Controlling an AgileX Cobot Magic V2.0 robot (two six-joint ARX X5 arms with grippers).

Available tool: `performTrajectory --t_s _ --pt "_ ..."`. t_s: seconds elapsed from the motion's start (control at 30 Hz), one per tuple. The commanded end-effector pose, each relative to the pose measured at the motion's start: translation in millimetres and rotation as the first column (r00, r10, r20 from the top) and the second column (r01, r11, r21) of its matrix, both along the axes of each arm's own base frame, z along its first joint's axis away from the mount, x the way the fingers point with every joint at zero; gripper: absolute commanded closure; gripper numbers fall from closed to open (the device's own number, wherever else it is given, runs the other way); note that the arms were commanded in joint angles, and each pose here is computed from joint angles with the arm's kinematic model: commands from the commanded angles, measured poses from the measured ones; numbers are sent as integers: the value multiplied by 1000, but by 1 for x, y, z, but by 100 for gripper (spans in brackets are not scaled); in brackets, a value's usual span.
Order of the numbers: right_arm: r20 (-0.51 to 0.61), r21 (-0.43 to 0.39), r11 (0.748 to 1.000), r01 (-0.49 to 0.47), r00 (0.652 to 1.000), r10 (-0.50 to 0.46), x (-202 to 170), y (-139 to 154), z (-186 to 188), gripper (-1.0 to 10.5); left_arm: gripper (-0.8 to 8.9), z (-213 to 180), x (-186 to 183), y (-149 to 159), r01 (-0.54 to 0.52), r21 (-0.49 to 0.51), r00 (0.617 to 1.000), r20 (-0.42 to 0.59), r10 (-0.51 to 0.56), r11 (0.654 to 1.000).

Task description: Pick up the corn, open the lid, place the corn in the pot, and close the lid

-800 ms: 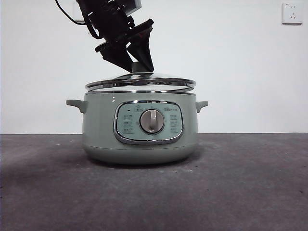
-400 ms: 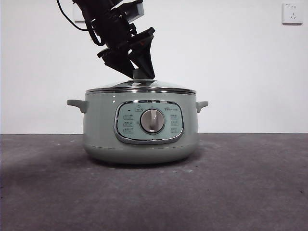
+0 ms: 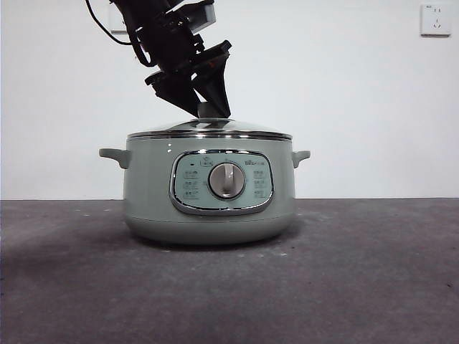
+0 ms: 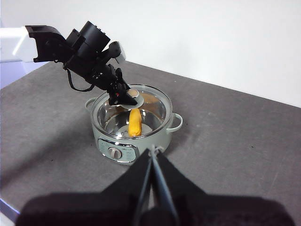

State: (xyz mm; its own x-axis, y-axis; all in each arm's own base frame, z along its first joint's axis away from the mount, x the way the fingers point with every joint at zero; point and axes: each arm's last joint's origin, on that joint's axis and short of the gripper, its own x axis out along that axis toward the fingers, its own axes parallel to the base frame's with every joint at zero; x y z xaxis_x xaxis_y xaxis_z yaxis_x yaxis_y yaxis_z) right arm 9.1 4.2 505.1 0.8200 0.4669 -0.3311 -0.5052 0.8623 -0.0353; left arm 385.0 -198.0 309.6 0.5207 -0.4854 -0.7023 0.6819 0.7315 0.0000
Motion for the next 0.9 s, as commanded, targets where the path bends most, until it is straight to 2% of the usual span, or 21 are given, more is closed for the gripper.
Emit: performTrajectory --t_s 0.03,0.1,0.23,0.3,0.6,0.9 --pt "-29 -7 1000 0 1000 0 -1 -1 -4 959 804 -17 3 -2 -17 21 998 -68 18 1000" --pt "-29 -7 1000 0 1000 0 -1 -1 -4 959 743 -18 3 -2 -17 22 997 -71 19 1000" --pt "-30 -6 1000 -3 1000 3 -1 -1 -4 959 481 -18 2 -1 -17 29 996 -83 19 999" --pt "-30 -6 1000 -3 1000 3 -1 -1 -4 959 425 -18 2 -1 -17 30 996 -85 20 999" --pt "-30 -6 1000 -3 1000 3 -1 -1 -4 959 426 -8 -3 4 -22 25 997 -76 24 999" --pt "-30 -6 1000 -3 1000 3 -1 -1 -4 959 428 27 -26 16 -15 1 998 -56 15 1000"
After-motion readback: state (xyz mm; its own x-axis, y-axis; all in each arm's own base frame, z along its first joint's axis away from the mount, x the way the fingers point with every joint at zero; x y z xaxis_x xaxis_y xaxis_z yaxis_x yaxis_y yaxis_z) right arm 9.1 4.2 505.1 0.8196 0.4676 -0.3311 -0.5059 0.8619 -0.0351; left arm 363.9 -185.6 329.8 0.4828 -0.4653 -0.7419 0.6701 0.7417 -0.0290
